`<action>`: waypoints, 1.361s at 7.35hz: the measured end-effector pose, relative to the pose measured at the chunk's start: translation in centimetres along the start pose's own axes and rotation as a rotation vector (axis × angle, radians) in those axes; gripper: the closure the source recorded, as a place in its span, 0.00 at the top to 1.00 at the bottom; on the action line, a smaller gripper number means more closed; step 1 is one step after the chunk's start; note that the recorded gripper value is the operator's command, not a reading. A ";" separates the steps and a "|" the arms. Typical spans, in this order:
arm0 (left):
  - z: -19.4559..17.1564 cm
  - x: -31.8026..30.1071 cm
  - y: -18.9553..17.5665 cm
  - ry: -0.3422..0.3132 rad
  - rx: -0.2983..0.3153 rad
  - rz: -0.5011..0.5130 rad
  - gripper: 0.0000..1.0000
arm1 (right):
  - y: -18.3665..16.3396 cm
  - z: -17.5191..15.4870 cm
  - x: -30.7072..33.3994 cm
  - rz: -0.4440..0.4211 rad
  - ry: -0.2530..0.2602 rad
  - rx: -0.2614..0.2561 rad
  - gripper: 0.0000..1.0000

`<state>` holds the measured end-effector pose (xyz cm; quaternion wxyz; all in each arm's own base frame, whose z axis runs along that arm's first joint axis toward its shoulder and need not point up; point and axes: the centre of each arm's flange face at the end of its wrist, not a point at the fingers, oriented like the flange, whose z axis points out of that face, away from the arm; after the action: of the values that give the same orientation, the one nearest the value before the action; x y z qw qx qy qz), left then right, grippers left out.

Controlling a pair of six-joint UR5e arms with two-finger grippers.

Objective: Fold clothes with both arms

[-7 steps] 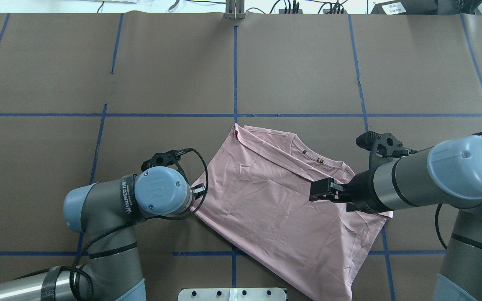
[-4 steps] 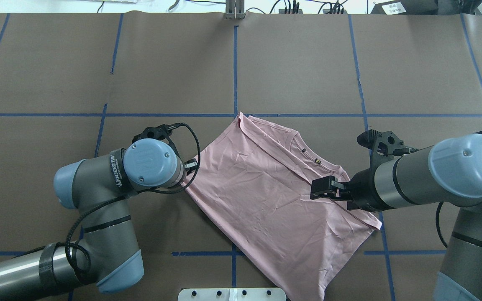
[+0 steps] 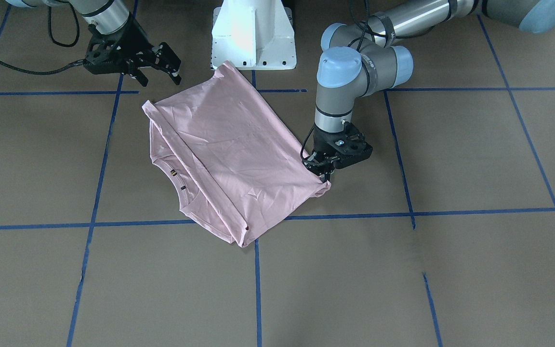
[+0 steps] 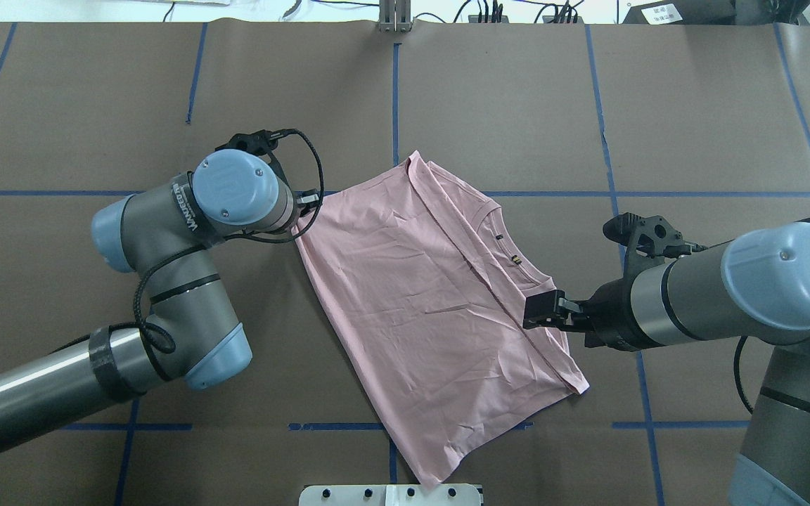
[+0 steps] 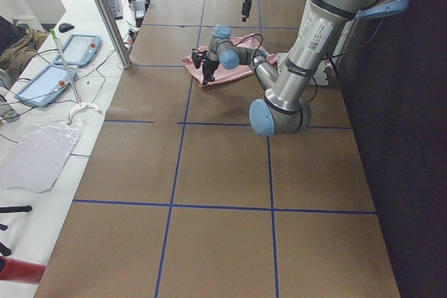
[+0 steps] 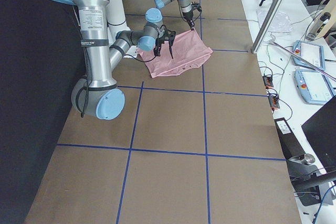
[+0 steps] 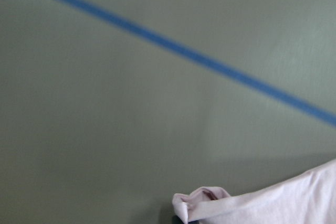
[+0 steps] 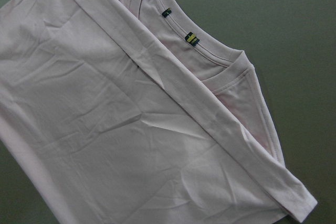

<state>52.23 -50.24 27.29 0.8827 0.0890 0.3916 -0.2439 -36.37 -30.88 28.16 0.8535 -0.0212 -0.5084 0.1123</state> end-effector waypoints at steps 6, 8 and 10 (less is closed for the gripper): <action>6.4 6.3 -10.0 0.123 0.166 0.123 0.00 | -0.5 0.0 0.2 0.007 0.004 0.010 1.00; 7.9 6.6 -11.2 0.149 0.206 0.147 0.00 | -0.6 -0.1 0.2 0.007 0.003 0.012 1.00; 8.4 6.9 -11.8 0.154 0.229 0.147 0.30 | -0.7 0.2 0.3 0.009 0.009 0.015 1.00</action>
<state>55.75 -65.90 28.28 0.8495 0.2361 0.4203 -0.2142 -36.27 -31.53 28.63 0.8553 -0.0175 -0.5038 0.1201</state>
